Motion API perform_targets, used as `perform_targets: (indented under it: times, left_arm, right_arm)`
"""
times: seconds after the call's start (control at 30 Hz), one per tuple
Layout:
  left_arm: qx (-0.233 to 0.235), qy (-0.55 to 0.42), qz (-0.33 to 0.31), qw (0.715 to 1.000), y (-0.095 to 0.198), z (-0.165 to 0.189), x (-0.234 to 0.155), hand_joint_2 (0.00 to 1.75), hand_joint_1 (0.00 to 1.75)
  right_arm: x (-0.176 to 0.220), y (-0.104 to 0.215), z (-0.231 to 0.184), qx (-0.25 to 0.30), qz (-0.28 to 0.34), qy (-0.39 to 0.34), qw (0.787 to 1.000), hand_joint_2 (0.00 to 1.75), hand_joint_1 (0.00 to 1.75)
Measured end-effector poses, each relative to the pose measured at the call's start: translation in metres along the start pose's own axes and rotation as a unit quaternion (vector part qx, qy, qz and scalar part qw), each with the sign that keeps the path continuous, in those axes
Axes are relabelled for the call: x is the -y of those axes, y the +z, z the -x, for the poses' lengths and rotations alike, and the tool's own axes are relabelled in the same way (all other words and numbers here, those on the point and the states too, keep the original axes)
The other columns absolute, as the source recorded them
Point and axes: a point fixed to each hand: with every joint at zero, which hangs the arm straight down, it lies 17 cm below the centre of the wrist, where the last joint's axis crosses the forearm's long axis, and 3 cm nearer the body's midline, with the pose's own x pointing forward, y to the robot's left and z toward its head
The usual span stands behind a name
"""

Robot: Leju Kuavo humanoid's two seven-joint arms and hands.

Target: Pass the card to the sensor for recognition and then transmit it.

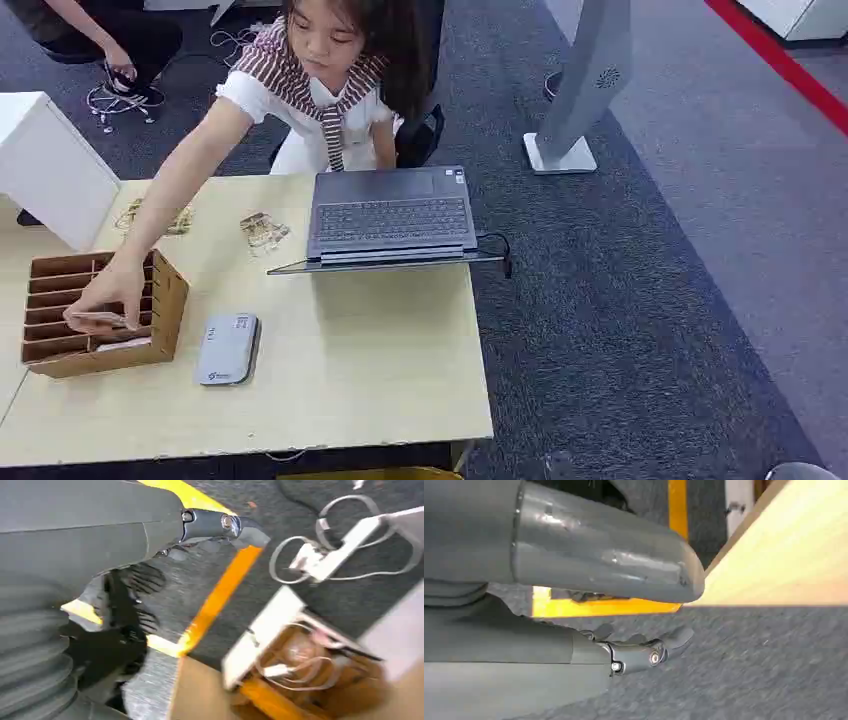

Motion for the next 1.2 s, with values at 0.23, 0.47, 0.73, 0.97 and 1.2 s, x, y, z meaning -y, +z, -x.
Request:
perform_targets:
  times: [0.23,0.47,0.73,0.97,1.2]
  left_arm:
    - [0.082,0.047,0.007,0.995,0.008,-0.048,-0.008,1.75,0.0]
    - [0.173,0.078,0.023,0.981,0.029,-0.101,-0.018,1.75,0.0]
    - [0.283,0.082,0.044,0.955,0.071,-0.166,-0.031,1.75,0.0]
    - [0.393,0.054,0.099,0.913,0.118,-0.233,-0.014,1.75,0.0]
    - [0.458,-0.025,0.144,0.877,0.142,-0.28,0.032,1.75,0.0]
  right_arm:
    - [0.022,0.005,0.033,-0.062,0.051,0.012,0.997,0.0,0.0]
    - [0.034,0.012,0.06,-0.116,0.085,0.024,0.989,0.0,0.0]
    - [0.028,0.017,0.073,-0.142,0.09,0.036,0.985,0.0,0.0]
    - [0.02,0.02,0.078,-0.153,0.085,0.052,0.983,0.0,0.0]
    - [0.014,0.019,0.078,-0.155,0.073,0.073,0.983,0.0,0.0]
